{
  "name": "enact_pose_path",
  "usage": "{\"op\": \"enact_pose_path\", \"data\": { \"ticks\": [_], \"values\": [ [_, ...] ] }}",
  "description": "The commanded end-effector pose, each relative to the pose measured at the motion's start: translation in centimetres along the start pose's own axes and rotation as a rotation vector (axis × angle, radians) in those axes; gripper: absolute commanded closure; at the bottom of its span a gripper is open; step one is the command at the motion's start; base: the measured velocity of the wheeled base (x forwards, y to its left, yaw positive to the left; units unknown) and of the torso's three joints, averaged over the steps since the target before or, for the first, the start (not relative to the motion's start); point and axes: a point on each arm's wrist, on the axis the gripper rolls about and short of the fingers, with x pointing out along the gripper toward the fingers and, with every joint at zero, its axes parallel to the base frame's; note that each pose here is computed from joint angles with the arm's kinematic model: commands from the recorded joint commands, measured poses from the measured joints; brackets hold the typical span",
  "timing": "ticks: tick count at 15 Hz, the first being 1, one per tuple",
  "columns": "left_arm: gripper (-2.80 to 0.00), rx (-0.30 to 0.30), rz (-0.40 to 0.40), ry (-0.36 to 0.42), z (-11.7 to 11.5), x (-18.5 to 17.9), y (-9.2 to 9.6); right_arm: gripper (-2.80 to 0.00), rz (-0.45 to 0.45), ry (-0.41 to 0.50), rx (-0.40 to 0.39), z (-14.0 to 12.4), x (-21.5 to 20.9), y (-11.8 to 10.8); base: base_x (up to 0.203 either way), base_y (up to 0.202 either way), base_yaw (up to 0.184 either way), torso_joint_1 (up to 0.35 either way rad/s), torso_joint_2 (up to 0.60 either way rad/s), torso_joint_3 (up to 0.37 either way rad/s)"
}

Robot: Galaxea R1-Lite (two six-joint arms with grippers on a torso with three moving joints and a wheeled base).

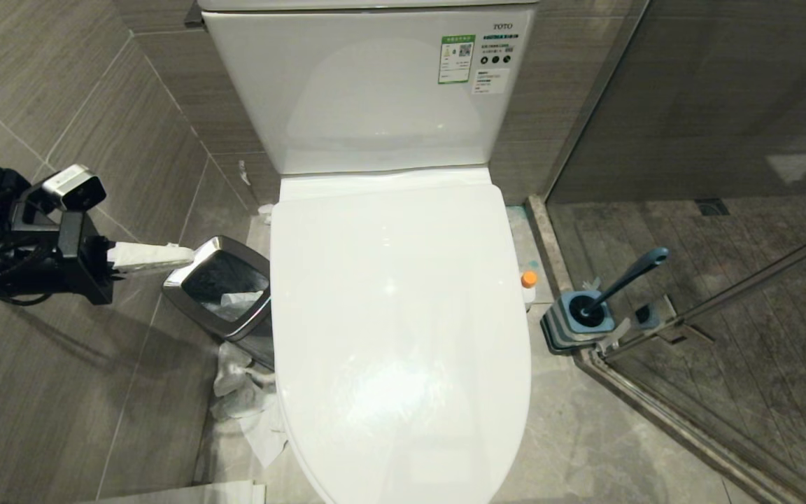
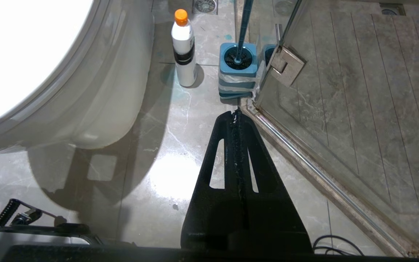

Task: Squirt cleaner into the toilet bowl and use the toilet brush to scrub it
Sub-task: Use the left hand to lift the toilet lid slightly

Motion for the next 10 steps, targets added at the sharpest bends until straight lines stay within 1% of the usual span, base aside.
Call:
{"op": "enact_pose_path", "data": {
  "ticks": [1, 4, 5, 6, 7, 8, 10],
  "values": [
    [0.00, 0.002, -0.007, 0.000, -0.2, -0.1, -0.2, 0.00, 0.001, 0.002, 0.000, 0.0, 0.0, 0.0, 0.000, 0.000, 0.000, 0.000, 0.00, 0.000],
    [0.00, 0.016, -0.008, 0.010, -0.9, 0.1, 0.3, 0.00, 0.000, 0.002, 0.000, 0.0, 0.0, 0.0, 0.000, 0.000, 0.000, 0.000, 0.00, 0.000],
    [0.00, 0.031, -0.009, 0.015, -1.3, 0.2, 0.6, 0.00, 0.001, 0.002, 0.000, 0.0, 0.0, 0.0, 0.000, 0.000, 0.000, 0.000, 0.00, 0.000],
    [-2.80, 0.029, -0.015, 0.021, -1.7, 0.3, 1.0, 0.00, 0.000, 0.002, 0.000, 0.0, 0.0, 0.0, 0.000, 0.000, 0.000, 0.000, 0.00, 0.000],
    [-2.80, 0.032, -0.032, 0.023, -2.2, 0.4, 1.2, 0.00, 0.000, 0.002, 0.000, 0.0, 0.0, 0.0, 0.000, 0.000, 0.000, 0.000, 0.00, 0.000],
    [-2.80, 0.050, -0.040, 0.026, -2.7, 0.5, 1.5, 0.00, 0.000, 0.002, 0.000, 0.0, 0.0, 0.0, 0.000, 0.000, 0.000, 0.000, 0.00, 0.000],
    [-2.80, 0.111, -0.049, 0.037, -4.1, 0.8, 2.5, 0.00, 0.001, 0.002, 0.000, 0.0, 0.0, 0.0, 0.000, 0.000, 0.000, 0.000, 0.00, 0.000]
  ]
}}
